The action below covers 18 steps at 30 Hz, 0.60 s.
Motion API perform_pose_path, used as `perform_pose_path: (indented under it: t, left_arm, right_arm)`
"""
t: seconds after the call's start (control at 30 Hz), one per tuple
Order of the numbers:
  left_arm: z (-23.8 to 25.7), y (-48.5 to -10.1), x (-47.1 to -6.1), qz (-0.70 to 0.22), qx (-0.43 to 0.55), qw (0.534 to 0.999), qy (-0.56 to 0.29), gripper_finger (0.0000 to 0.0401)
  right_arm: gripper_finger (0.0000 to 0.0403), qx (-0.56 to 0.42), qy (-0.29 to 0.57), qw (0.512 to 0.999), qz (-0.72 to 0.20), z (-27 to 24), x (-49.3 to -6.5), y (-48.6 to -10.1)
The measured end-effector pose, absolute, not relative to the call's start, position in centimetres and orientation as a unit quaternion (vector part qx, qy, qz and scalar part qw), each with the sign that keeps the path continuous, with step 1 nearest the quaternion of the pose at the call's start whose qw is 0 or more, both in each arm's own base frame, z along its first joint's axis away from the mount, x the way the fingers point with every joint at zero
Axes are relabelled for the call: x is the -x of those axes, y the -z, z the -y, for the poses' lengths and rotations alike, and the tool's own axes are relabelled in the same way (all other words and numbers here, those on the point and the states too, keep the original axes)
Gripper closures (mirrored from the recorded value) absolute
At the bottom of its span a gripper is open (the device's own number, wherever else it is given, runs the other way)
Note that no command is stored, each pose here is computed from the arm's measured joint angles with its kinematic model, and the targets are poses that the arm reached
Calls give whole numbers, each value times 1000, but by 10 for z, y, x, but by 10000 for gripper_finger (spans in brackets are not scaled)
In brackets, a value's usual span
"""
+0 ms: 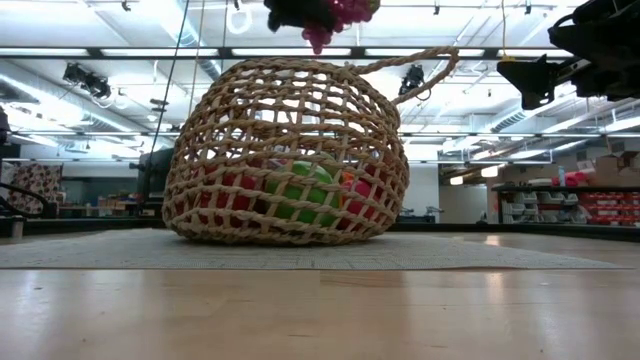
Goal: Build produce basket
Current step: Put the red grapes into the brown basket
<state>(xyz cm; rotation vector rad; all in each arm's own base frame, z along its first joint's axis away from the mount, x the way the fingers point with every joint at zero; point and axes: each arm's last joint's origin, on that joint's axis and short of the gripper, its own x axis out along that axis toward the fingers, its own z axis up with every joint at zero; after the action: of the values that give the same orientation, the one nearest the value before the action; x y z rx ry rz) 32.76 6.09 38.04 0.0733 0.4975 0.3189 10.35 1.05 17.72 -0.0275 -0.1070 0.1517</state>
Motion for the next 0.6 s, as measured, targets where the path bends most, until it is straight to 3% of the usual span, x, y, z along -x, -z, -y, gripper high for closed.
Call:
perform_pose_path:
  t: [0.17, 0.33, 0.6]
  left_arm:
    - [-52, -380, -328, -278, -185, 928, -165, 305]
    - [-43, -380, -329, -294, -324, 891, -119, 305]
    - [-29, -378, -329, -321, -513, 795, -46, 303]
  right_arm:
    - [52, 14, -76, 996, 53, -11, -104, -177]
    - [52, 14, -76, 996, 54, -11, -104, -177]
    - [52, 14, -76, 996, 54, -11, -104, -177]
